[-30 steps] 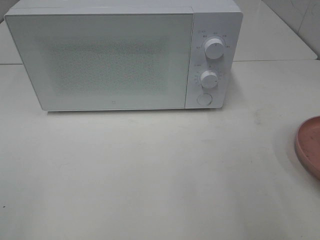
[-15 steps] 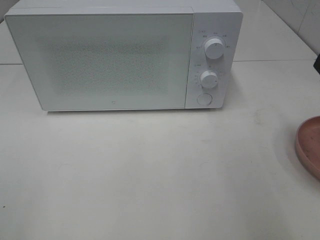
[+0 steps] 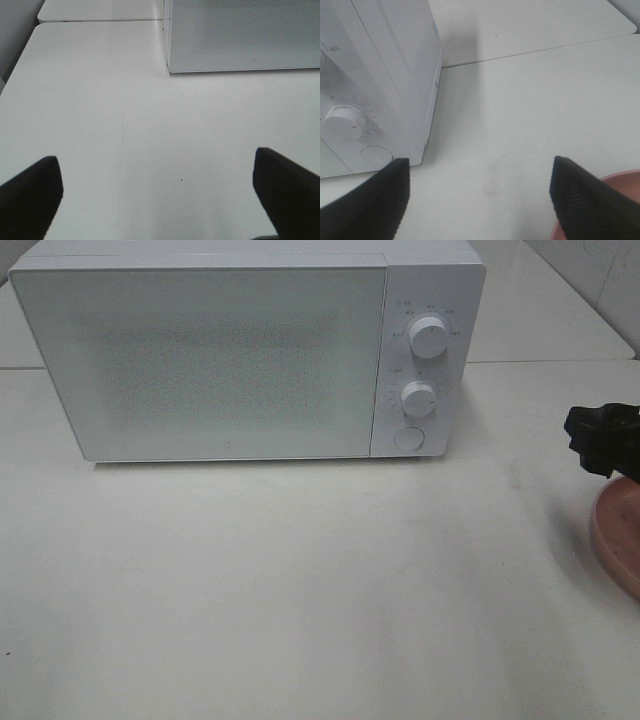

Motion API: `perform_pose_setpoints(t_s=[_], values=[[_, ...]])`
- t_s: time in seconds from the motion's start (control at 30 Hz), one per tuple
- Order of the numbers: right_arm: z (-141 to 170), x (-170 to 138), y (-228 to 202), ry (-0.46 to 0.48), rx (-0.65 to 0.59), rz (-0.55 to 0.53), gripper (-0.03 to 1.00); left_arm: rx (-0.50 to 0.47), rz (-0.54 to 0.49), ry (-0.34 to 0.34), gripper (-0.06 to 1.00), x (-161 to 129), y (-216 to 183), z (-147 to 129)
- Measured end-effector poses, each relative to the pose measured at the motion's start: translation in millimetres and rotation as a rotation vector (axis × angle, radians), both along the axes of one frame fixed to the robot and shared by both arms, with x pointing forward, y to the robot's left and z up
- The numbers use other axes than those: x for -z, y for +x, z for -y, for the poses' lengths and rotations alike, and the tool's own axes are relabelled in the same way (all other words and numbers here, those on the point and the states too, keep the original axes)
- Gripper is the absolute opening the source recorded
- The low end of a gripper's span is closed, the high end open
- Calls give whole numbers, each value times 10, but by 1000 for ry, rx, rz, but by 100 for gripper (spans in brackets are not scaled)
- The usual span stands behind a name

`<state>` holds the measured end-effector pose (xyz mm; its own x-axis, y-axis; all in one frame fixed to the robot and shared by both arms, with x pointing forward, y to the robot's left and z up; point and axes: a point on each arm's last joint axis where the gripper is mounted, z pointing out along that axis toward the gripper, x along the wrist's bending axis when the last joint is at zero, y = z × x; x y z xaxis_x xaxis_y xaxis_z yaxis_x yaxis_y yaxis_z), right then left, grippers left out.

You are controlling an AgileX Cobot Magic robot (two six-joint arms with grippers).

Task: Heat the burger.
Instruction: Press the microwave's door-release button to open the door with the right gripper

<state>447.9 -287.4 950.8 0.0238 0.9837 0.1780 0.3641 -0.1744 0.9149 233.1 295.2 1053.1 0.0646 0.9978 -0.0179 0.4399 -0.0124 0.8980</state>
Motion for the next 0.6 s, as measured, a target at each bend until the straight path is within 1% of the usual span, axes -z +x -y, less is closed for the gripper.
perform_pose_setpoints(t_s=[0.13, 0.17, 0.23, 0.3, 0.33, 0.37, 0.4, 0.47, 0.6], values=[[-80, 10, 6, -14, -31, 6, 76, -1, 0, 1, 97, 0, 0, -1], [-153, 28, 2, -41, -61, 0, 76, -1, 0, 1, 97, 0, 0, -1], [-182, 39, 0, -58, -71, -4, 76, -1, 0, 1, 97, 0, 0, -1], [-291, 87, -5, -101, -106, -16, 76, -1, 0, 1, 97, 0, 0, -1], [-291, 87, -5, -101, -106, -16, 76, -1, 0, 1, 97, 0, 0, -1], [-371, 108, -12, -130, -134, -14, 76, -1, 0, 1, 97, 0, 0, -1], [-371, 108, -12, -130, -134, -14, 76, -1, 0, 1, 97, 0, 0, -1], [-474, 134, -20, -173, -165, 1, 76, -1, 0, 1, 97, 0, 0, -1], [-561, 155, -24, -196, -171, 23, 76, -1, 0, 1, 97, 0, 0, -1]])
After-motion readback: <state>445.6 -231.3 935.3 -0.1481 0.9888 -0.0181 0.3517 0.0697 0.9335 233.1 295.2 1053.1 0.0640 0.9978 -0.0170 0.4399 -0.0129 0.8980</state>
